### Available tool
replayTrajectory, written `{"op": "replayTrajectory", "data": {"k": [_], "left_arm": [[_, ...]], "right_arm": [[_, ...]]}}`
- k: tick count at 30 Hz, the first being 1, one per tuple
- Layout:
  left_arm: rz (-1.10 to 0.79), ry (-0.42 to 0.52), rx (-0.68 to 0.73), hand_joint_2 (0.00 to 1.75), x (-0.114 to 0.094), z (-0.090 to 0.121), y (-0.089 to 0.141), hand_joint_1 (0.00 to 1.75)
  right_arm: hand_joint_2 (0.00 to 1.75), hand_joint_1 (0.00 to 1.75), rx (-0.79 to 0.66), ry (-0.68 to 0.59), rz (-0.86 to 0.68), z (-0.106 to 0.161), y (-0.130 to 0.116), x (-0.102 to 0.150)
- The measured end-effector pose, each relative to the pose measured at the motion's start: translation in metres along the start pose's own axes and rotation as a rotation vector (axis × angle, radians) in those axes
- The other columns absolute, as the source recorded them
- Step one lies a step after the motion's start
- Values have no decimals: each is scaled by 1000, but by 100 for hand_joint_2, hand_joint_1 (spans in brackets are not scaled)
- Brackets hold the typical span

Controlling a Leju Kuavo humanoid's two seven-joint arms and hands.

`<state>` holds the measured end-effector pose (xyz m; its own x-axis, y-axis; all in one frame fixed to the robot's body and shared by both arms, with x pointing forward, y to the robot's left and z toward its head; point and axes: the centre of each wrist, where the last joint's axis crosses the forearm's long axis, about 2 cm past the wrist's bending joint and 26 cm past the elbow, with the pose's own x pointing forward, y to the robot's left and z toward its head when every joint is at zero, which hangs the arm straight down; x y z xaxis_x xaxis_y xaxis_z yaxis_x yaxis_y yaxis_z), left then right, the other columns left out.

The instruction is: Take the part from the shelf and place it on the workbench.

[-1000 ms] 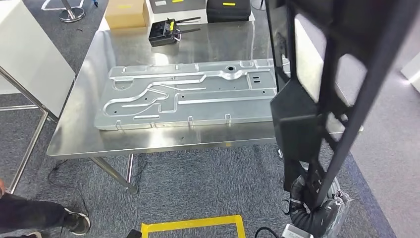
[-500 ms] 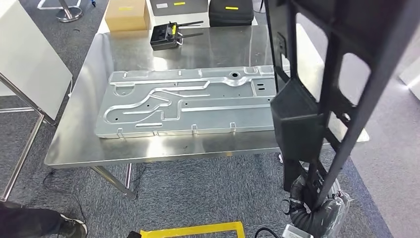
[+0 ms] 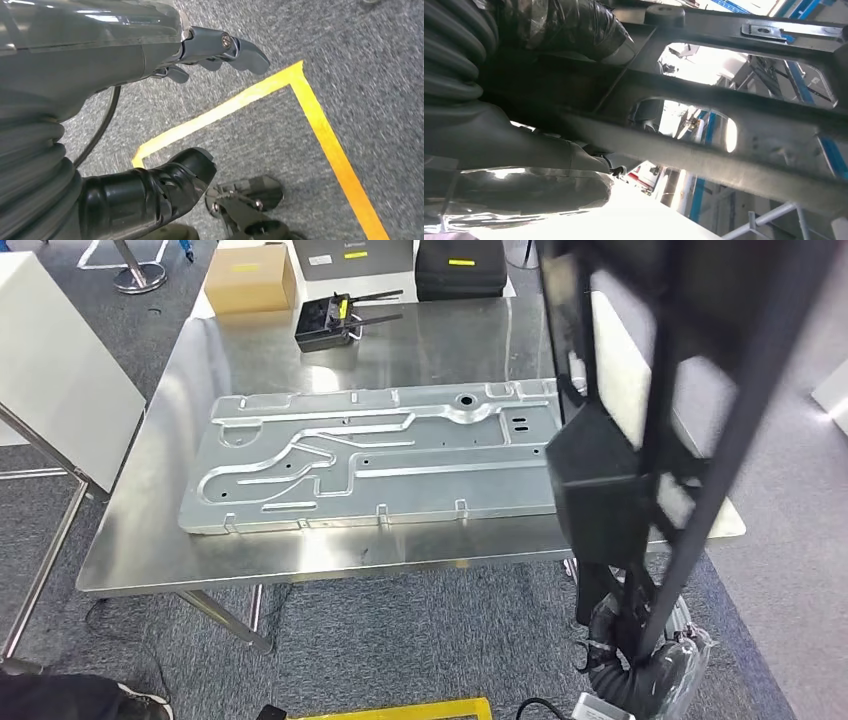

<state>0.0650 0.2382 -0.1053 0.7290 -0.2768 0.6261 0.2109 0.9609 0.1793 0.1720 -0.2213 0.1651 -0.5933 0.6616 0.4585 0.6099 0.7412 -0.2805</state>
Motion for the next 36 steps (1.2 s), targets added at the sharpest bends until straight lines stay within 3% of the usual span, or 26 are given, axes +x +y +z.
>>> {"op": "replayTrajectory", "data": {"k": [29,33,36], "left_arm": [[-4,18,13,175,0,0,-1,0],[-3,10,6,175,0,0,-1,0],[-5,4,4,175,0,0,-1,0]], "right_arm": [[175,175,4,4,2,1,0,0],[175,135,5,5,2,1,-1,0],[175,136,5,5,2,1,-1,0]]}}
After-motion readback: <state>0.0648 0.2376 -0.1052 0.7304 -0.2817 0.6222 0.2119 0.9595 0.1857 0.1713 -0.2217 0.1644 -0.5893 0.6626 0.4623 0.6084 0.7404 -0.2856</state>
